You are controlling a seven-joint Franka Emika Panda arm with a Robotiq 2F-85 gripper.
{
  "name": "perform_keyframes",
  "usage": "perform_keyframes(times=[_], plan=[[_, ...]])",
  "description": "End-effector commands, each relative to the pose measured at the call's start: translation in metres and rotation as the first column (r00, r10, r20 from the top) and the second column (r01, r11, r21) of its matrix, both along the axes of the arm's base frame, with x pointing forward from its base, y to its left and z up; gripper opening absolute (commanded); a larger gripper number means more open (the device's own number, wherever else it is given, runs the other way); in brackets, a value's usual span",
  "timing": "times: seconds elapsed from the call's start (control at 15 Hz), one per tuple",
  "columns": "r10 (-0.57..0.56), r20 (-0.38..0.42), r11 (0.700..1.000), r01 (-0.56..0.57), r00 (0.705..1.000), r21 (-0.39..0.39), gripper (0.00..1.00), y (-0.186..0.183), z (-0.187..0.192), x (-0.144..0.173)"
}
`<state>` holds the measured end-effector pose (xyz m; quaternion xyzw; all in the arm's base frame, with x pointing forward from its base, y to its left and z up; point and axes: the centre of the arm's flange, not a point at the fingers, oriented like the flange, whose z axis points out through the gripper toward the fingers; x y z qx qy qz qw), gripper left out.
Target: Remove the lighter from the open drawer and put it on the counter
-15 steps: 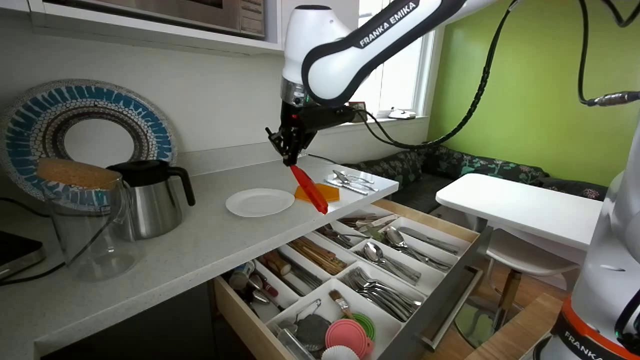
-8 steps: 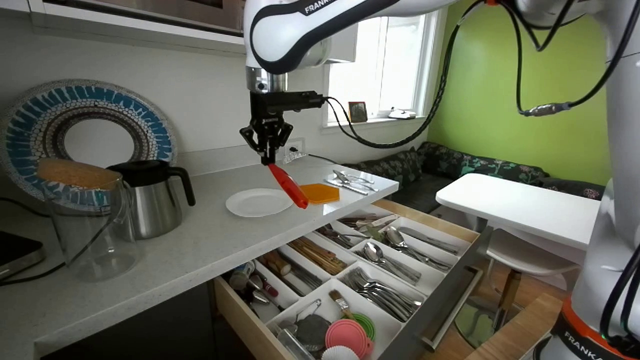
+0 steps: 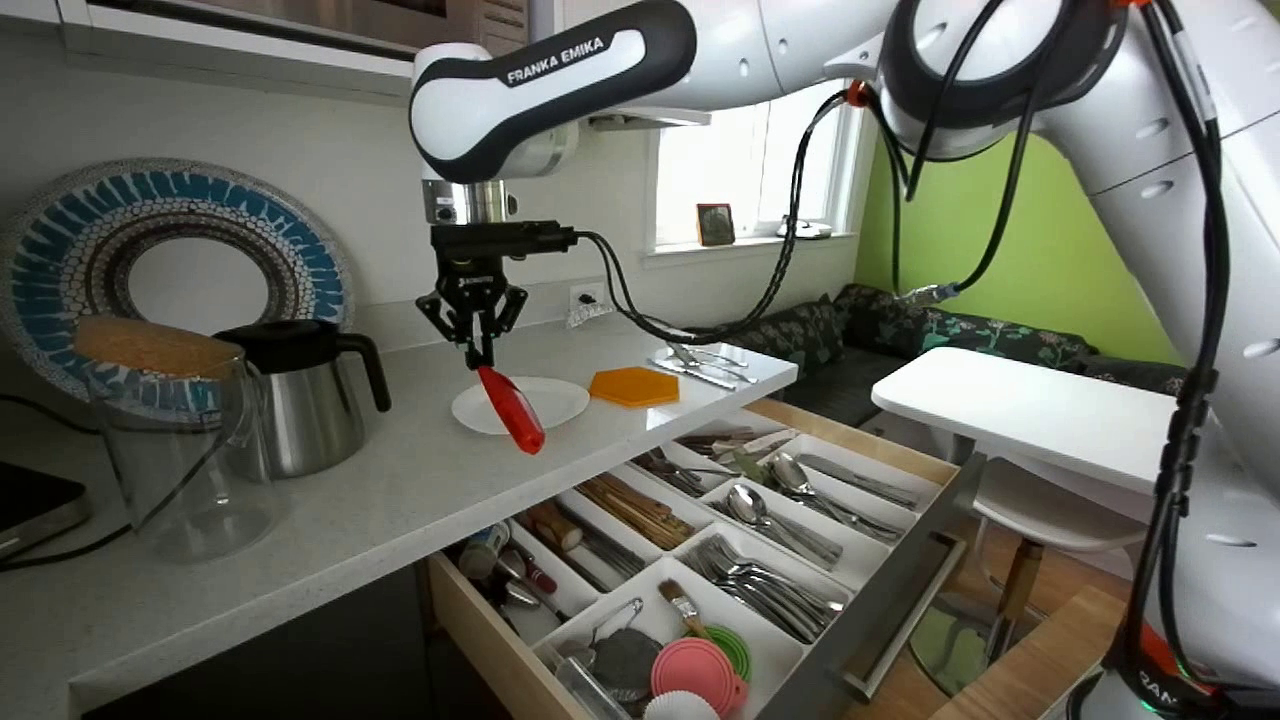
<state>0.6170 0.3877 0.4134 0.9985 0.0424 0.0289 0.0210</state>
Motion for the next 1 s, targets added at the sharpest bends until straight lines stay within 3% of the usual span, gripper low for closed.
perform_keyframes(times=[0.0,0.27,0.33,0.93], plan=[[-0.078,-0.023,0.997,0.078,0.997,-0.002,0.05,0.04,-0.005,0.053],[-0.11,-0.069,0.994,0.109,0.992,-0.016,0.05,0.052,-0.02,0.066],[-0.077,-0.042,0.997,0.076,0.996,-0.011,0.19,0.022,-0.024,0.027],[-0.09,-0.05,0.996,0.09,0.995,-0.009,0.19,0.028,-0.03,0.035]])
